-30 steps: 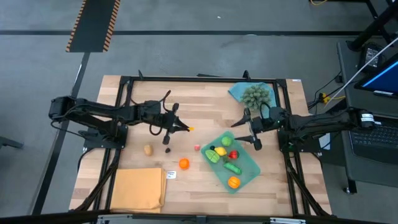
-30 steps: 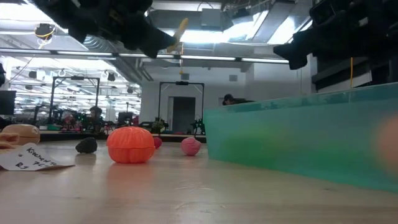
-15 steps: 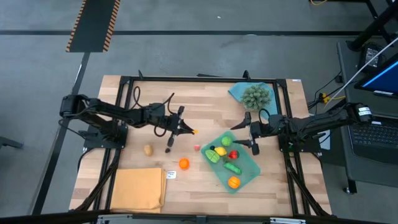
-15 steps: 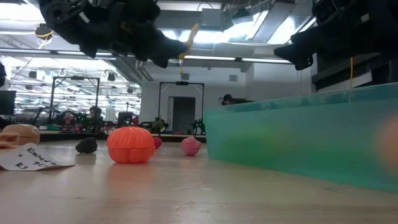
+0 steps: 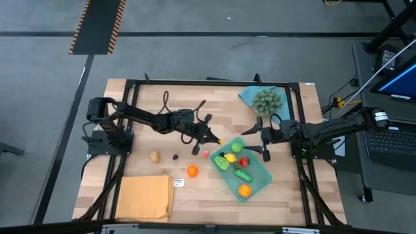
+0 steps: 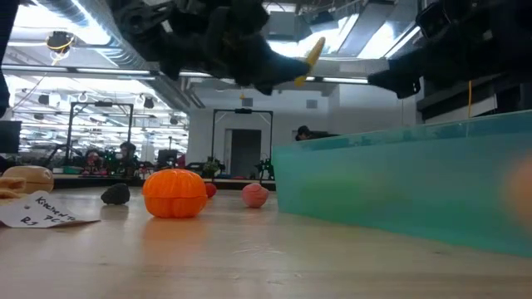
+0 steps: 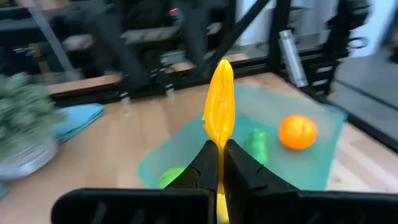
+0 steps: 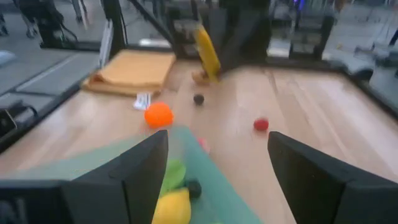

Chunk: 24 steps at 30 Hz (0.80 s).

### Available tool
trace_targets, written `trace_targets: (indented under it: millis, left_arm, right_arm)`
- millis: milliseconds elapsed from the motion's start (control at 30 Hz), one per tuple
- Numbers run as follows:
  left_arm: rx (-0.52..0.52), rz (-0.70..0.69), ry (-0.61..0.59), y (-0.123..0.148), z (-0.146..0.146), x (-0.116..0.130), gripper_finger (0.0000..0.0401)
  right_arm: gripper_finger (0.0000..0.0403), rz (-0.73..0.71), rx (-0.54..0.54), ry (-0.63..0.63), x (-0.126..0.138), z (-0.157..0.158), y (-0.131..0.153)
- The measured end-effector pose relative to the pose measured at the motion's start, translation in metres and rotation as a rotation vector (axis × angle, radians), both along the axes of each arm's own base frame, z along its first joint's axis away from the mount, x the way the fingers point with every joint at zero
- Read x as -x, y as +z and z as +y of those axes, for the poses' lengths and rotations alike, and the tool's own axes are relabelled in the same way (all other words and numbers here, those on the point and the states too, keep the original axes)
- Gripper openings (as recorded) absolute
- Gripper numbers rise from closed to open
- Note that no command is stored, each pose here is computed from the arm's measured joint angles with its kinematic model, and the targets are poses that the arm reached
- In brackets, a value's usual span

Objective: Pick and placing Produce into tupperware
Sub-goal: Put the corn into the green bin

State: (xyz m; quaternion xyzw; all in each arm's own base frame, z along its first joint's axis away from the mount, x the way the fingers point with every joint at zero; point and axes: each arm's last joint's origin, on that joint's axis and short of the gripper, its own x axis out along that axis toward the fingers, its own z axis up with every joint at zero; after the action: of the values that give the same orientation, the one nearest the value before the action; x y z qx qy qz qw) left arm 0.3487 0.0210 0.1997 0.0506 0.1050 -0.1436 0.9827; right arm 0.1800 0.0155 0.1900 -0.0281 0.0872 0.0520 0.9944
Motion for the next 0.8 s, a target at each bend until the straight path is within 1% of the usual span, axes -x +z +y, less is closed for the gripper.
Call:
trace_targets:
  millis: [100, 200, 300, 367, 533, 600, 733, 800]
  left_arm:
    - [0.014, -0.004, -0.040, 0.002, -0.001, -0.009, 0.0004]
    - [0.016, 0.021, -0.054, 0.005, -0.003, -0.013, 0.0003]
    - [0.012, 0.072, -0.065, 0.009, -0.007, -0.017, 0.0003]
    - [0.009, 0.123, -0.069, 0.011, -0.009, -0.019, 0.0004]
    - [-0.080, 0.256, -0.024, 0.020, -0.017, -0.025, 0.0003]
    - [-0.113, 0.280, -0.028, 0.027, -0.020, -0.028, 0.0003]
    - [-0.140, 0.346, -0.045, 0.040, -0.024, -0.030, 0.0003]
    - [-0.157, 0.363, -0.031, 0.047, -0.025, -0.031, 0.0002]
  right_arm:
    - [0.0278, 0.046, -0.019, -0.004, 0.002, 0.000, -0.003]
    - [0.0278, 0.049, -0.017, 0.015, 0.005, 0.002, -0.002]
    - [0.0278, 0.049, -0.017, 0.035, 0.009, 0.005, 0.000]
    - [0.0278, 0.075, -0.017, 0.044, 0.012, 0.006, -0.001]
    - [0.0278, 0.100, -0.040, 0.047, 0.015, 0.007, -0.002]
    - [0.0278, 0.102, -0.041, 0.047, 0.016, 0.007, -0.002]
    - [0.0278, 0.104, -0.047, 0.045, 0.016, 0.007, -0.002]
    - [0.0278, 0.112, -0.063, 0.041, 0.016, 0.007, -0.003]
